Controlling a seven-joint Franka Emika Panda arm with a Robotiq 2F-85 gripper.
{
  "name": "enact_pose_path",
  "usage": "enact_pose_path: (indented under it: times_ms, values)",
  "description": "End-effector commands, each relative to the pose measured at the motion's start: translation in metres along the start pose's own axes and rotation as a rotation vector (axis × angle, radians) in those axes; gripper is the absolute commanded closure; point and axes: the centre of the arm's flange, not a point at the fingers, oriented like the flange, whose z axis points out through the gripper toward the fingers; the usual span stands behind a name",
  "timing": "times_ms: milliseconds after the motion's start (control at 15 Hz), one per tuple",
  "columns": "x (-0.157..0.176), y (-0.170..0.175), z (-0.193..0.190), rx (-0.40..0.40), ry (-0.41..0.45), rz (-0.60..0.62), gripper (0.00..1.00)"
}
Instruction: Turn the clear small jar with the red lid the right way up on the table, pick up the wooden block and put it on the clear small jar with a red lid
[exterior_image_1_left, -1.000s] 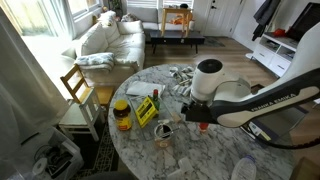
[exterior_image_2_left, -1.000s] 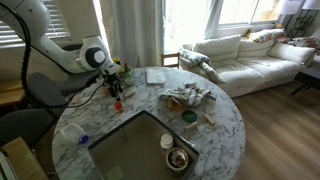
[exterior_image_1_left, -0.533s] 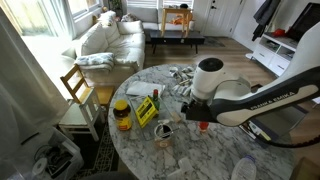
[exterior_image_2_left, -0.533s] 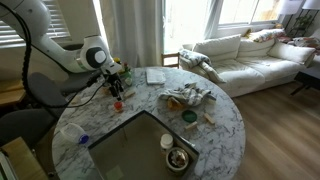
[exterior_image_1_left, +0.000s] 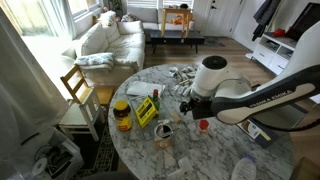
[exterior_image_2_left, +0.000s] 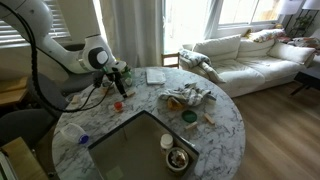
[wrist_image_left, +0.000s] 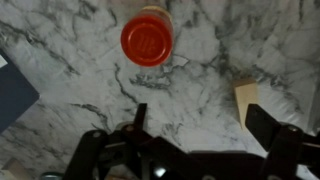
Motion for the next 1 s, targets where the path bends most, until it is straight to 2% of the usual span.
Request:
enact_pose_path:
  times_ms: [0, 467, 733, 933]
  values:
    - [0.010, -0.004, 0.015, 0.055, 0.028, -0.156, 0.00]
    - [0.021, -0.008, 0.038, 0.113, 0.047, -0.284, 0.00]
    - [0.025, -0.006, 0.050, 0.179, 0.048, -0.295, 0.01]
    - [0.025, -0.003, 0.059, 0.216, 0.054, -0.294, 0.05]
